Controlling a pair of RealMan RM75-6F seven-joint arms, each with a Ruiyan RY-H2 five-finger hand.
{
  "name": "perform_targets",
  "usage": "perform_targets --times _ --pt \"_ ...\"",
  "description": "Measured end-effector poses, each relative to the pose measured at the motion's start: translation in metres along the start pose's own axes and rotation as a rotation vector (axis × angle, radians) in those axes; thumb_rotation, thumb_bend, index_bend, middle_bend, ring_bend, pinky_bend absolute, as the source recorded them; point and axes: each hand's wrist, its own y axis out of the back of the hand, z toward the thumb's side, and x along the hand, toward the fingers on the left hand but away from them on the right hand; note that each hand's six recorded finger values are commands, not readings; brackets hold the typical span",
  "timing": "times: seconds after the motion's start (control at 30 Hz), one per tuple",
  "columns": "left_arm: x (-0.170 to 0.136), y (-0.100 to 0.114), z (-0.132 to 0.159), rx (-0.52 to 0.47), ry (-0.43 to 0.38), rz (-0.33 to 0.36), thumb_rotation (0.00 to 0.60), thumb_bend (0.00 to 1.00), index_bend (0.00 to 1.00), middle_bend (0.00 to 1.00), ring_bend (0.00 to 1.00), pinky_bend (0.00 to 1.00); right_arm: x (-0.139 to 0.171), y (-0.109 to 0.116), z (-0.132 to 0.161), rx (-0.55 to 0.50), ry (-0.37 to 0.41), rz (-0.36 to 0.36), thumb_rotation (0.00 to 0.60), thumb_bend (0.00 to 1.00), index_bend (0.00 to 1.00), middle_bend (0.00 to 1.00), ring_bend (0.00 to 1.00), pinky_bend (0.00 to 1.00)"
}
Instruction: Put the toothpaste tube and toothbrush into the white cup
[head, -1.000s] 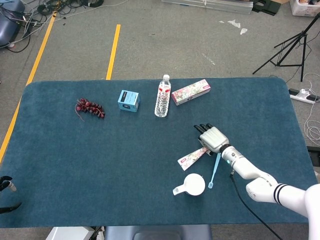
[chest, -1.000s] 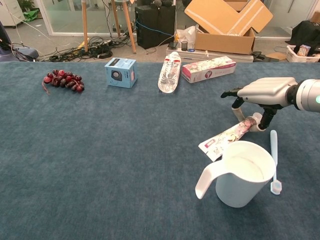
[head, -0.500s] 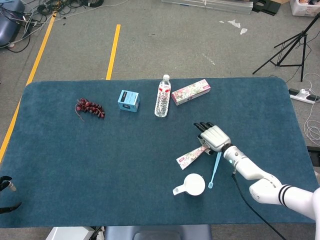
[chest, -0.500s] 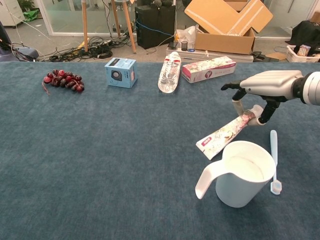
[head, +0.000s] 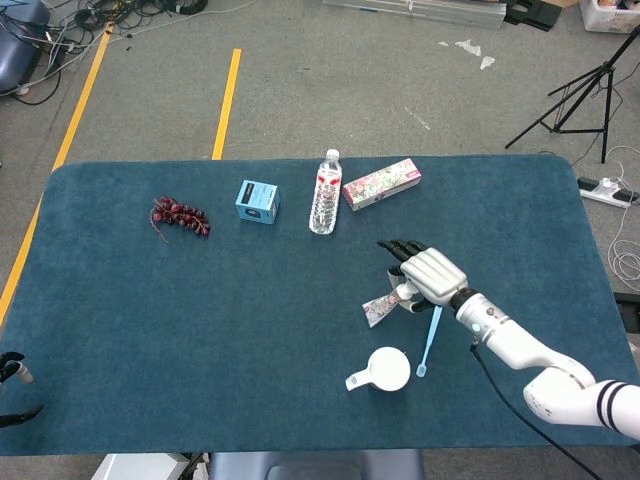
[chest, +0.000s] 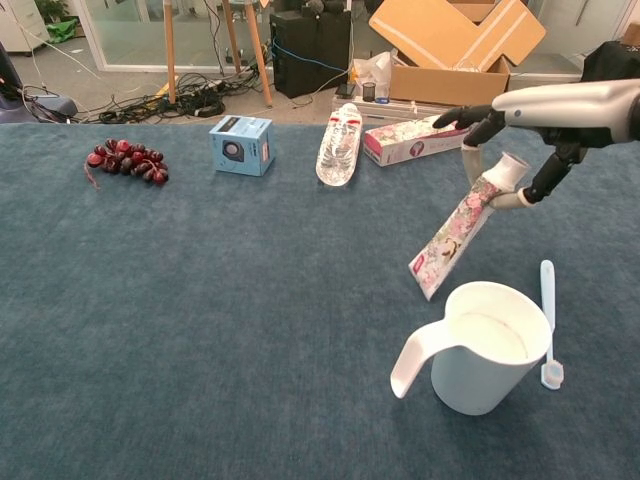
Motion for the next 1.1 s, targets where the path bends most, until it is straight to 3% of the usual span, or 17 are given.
perform_targets --times 0.67,1.1 --pt "0.0 -0.001 0.001 0.004 0.003 -0.001 0.6 0.0 0.49 0.27 0.21 0.29 0.082 0.075 0.03 -0.035 0.091 -0.123 0.6 0.3 0.65 0.03 0.0 0.14" --pt "0.001 -0.003 0.003 0.01 0.001 -0.007 0.6 0.0 0.49 0.27 0.21 0.29 0.134 0.094 0.054 -0.05 0.123 -0.04 0.6 0.3 0.65 0.03 0.0 0.14"
